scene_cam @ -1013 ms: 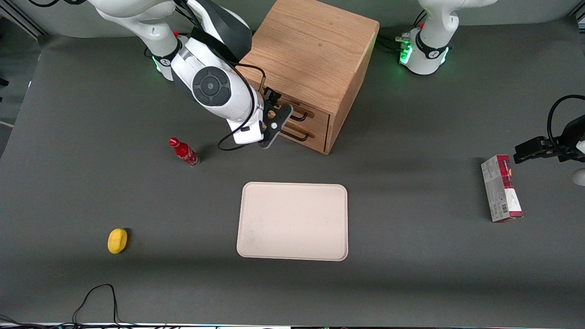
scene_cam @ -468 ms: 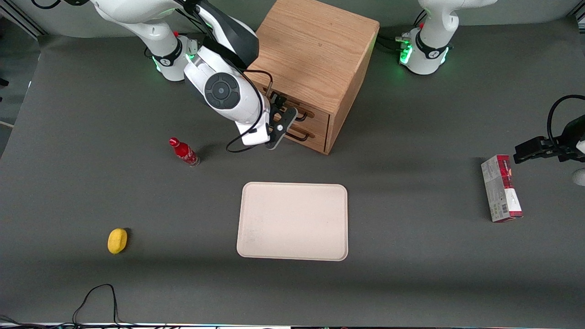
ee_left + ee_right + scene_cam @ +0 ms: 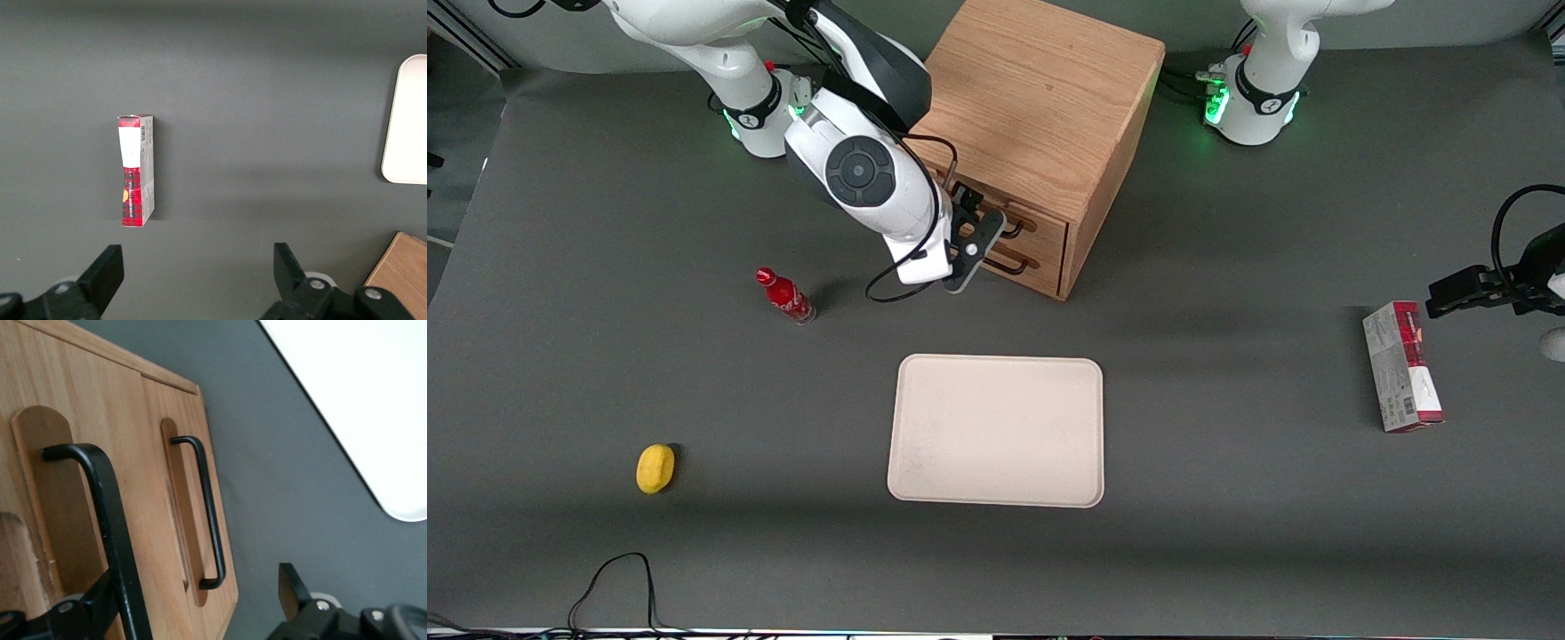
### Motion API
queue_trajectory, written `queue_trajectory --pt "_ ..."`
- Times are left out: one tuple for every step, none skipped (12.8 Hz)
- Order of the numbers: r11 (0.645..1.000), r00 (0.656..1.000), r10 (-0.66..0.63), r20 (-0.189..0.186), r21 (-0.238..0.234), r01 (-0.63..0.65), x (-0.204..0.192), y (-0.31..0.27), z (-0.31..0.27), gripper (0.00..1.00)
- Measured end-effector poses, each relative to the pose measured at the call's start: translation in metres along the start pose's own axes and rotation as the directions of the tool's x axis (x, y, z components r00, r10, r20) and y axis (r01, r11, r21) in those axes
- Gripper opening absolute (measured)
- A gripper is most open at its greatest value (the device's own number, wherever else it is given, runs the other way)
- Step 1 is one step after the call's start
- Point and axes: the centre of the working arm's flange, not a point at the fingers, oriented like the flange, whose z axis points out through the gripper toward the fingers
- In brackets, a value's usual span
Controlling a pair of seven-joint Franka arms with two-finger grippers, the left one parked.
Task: Open upper drawer
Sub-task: 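Pull the upper drawer outward by its handle with the right gripper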
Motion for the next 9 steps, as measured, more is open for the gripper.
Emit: queue_trajectory --pt "1.000 1.000 0.001 -0.014 -0.014 -0.001 0.003 0.007 -0.004 1.00" --pt "1.000 1.000 0.009 -0.026 -0.022 -0.009 0.006 0.018 -0.008 1.00" --pt "0.999 0.999 0.025 -0.037 -0.029 -0.026 0.008 0.033 -0.012 1.00" --pt "0.999 0.998 0.038 -0.047 -0.031 -0.039 0.010 0.048 -0.015 1.00" --pt "0.998 0.997 0.048 -0.059 -0.031 -0.050 0.011 0.062 -0.019 1.00" --pt "0.998 0.996 0.060 -0.071 -0.031 -0.062 0.013 0.077 -0.023 1.00" --pt "0.996 0.994 0.075 -0.083 -0.033 -0.077 0.013 0.091 -0.027 1.00" --pt "0.995 0.992 0.087 -0.094 -0.035 -0.091 0.013 0.104 -0.031 1.00" --pt "0.994 0.990 0.094 -0.102 -0.042 -0.099 0.012 0.117 -0.035 1.00"
